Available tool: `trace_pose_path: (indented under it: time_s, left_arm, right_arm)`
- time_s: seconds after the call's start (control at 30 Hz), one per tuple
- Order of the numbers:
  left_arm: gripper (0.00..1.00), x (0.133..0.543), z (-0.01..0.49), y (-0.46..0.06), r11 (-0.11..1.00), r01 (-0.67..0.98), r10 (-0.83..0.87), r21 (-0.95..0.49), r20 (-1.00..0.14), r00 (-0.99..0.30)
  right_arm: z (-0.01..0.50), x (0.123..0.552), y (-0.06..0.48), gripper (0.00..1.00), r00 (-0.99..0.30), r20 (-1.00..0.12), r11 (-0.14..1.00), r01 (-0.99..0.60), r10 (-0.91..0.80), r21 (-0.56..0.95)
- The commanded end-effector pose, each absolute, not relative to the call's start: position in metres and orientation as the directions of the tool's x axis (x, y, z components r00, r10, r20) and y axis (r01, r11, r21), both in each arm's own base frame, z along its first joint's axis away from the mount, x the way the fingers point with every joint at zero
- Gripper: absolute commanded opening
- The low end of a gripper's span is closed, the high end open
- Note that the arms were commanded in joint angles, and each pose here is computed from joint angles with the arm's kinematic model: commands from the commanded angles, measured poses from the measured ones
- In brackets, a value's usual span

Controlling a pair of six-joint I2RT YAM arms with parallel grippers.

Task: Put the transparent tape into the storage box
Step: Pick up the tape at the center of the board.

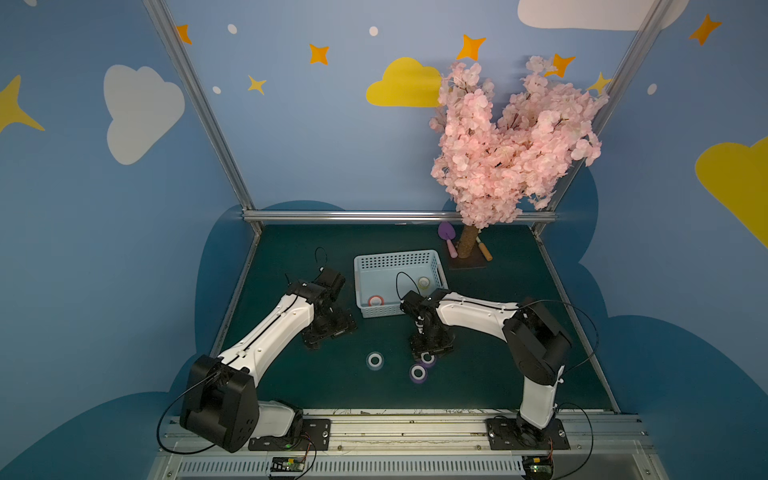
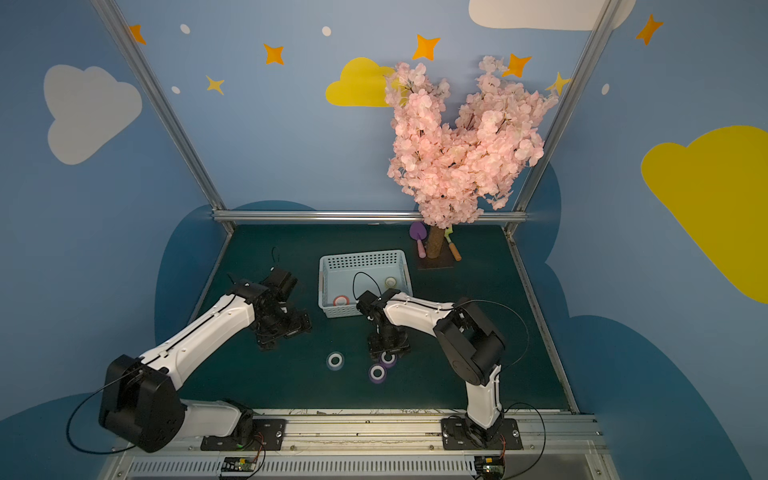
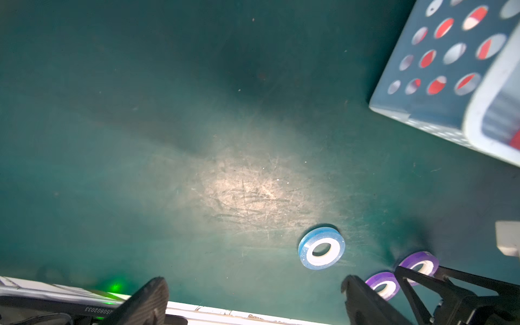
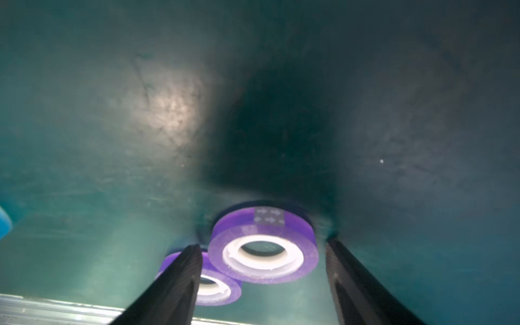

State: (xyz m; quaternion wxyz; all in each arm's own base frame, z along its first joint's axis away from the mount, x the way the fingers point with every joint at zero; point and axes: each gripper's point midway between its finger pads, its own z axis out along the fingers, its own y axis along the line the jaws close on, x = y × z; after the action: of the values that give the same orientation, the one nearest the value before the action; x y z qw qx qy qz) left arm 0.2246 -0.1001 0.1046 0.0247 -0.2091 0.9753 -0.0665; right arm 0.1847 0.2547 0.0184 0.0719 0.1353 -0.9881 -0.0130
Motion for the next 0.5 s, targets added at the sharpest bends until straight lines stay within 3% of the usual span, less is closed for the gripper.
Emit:
trace_pose_path:
  time_s: [0.0,0.47]
  left_arm:
    - [1.0,0.22,0.106,-0.099,0.896,-0.417,-0.424,-0.151,-0.014,-0.906]
    - [1.0,0.219,0.106,-0.098,0.889,-0.43,-0.437,-0.156,-0.012,-0.899]
  right_arm:
    - [0.014,0.184,0.247,0.7,-0.957,0.152,0.968,-0.252,-0.248,-0.007]
    - [0.003,0.18,0.236,0.58,-0.956,0.188,0.968,-0.243,-0.227,-0.066]
